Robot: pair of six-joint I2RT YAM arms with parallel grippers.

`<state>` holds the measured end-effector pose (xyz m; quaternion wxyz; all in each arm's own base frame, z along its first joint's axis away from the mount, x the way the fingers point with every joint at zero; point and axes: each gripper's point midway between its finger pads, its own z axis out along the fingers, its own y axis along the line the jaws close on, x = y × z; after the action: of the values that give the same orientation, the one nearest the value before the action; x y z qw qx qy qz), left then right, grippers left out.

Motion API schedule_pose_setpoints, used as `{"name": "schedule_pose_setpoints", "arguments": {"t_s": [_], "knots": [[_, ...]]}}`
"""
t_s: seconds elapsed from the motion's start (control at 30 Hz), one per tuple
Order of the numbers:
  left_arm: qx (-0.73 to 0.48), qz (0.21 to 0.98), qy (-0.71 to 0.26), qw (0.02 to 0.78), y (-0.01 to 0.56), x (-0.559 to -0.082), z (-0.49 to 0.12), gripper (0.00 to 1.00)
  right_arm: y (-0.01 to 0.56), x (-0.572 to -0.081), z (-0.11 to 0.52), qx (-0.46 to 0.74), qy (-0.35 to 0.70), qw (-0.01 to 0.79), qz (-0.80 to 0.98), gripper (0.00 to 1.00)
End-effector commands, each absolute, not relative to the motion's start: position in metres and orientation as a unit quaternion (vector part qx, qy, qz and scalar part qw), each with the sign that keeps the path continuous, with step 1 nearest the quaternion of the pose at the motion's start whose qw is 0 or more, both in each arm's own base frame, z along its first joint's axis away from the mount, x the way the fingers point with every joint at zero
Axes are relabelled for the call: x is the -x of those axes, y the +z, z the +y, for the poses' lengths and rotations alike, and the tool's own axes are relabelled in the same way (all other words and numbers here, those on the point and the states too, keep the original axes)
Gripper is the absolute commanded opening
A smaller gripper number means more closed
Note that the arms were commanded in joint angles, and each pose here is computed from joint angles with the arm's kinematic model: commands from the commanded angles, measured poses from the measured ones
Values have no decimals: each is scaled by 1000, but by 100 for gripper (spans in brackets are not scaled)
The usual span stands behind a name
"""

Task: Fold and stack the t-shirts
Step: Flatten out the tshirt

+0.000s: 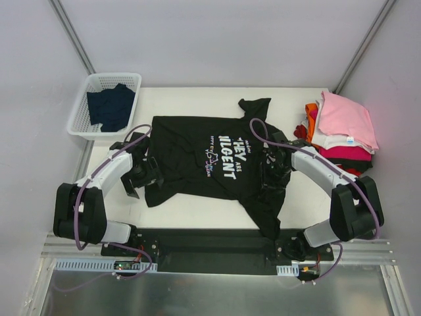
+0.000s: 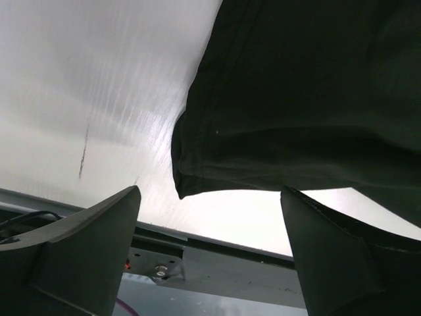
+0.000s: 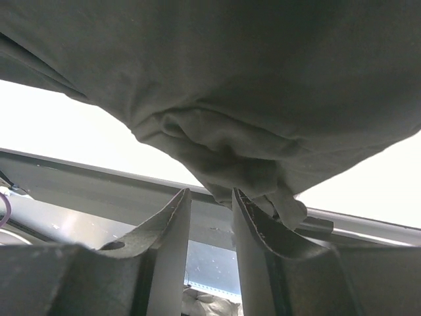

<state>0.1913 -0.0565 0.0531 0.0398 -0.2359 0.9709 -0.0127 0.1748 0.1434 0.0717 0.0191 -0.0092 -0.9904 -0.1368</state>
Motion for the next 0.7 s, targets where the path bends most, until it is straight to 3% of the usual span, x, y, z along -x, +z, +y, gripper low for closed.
{"name": "schedule_pose_setpoints", "arguments": {"t_s": [0.0, 0.17, 0.33, 0.57, 0.67], "knots": [[222, 974, -17, 43, 45, -204, -58, 83, 78, -179, 147, 7, -129, 17, -991, 34], [225, 973, -23, 41, 40, -211, -62, 75, 79, -178, 144, 7, -121, 17, -992, 34], [225, 973, -29, 53, 34, -219, -63, 50, 76, -175, 143, 5, -115, 22, -993, 34], [228, 971, -37, 57, 36, -216, -65, 47, 73, -173, 142, 3, -108, 27, -994, 34], [225, 973, -32, 52, 32, -212, -64, 38, 71, -174, 144, 2, -107, 29, -994, 34]]}}
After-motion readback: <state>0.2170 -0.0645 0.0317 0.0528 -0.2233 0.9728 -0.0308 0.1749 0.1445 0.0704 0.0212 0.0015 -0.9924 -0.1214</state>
